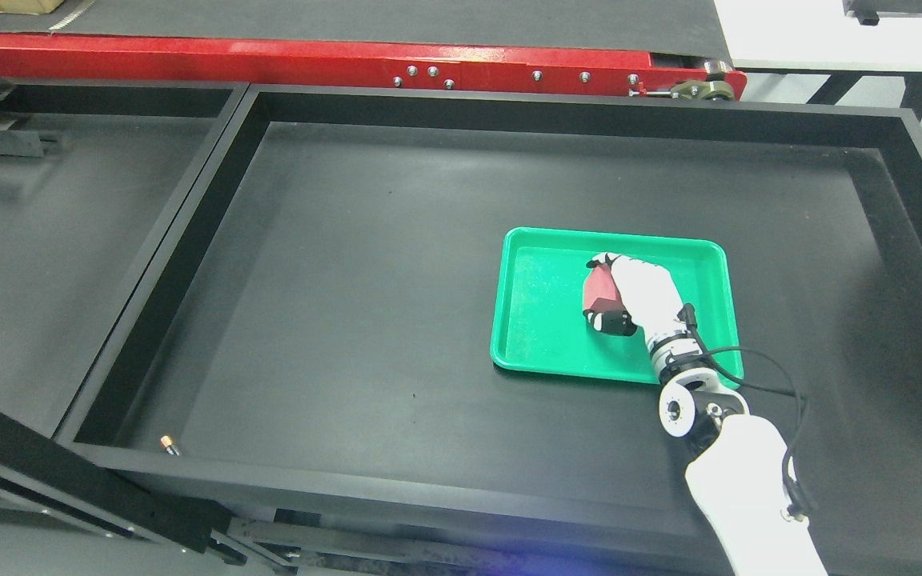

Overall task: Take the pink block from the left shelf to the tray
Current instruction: 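Close the right hand fingers around the pink cube, then lift the pink cube out of the green tray with the right hand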

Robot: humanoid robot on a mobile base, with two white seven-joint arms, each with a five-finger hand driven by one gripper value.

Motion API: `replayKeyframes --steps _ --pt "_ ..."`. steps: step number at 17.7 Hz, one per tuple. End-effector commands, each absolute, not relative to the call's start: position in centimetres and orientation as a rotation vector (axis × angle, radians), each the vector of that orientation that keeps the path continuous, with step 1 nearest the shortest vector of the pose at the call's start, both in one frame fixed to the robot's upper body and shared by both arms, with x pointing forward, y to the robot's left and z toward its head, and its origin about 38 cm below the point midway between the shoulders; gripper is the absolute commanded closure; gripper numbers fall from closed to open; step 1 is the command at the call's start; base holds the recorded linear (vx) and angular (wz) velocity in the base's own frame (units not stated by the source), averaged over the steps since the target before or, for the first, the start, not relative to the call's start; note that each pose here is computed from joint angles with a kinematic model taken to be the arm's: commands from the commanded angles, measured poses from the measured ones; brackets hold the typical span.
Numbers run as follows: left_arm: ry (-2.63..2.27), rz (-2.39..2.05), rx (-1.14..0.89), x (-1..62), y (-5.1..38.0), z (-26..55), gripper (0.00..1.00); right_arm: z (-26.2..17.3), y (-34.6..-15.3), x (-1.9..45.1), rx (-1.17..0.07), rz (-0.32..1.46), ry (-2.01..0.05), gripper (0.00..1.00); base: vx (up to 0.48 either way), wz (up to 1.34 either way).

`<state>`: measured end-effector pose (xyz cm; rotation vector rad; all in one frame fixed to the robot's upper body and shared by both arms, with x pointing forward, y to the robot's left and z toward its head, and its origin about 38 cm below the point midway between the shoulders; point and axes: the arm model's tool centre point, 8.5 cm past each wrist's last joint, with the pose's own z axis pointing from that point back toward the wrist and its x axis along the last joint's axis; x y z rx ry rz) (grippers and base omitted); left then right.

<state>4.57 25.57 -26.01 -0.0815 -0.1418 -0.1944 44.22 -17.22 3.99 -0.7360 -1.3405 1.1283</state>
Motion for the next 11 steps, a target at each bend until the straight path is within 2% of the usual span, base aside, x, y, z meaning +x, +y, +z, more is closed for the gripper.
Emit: replayKeyframes --steps 1,4,8,11 --pt "-0.156 -0.197 -0.067 5.1 26.5 -25.9 0.0 18.2 -17.5 50.7 -0.877 0.997 -1.648 0.97 -0.041 0.0" --pt "-0.157 -0.197 -0.067 5.1 26.5 -25.9 0.0 17.7 -17.5 48.7 -0.836 0.955 -1.73 0.96 -0.077 0.0" --pt "-0.156 -0.197 -0.067 5.1 26.5 -25.9 0.0 19.3 -18.2 46.2 -0.9 0.783 -1.906 0.96 -0.099 0.02" --pt "-0.157 -0.197 -0.067 5.1 26.5 -25.9 0.0 19.1 -19.7 44.7 -0.882 0.668 -1.958 0.96 -0.102 0.08"
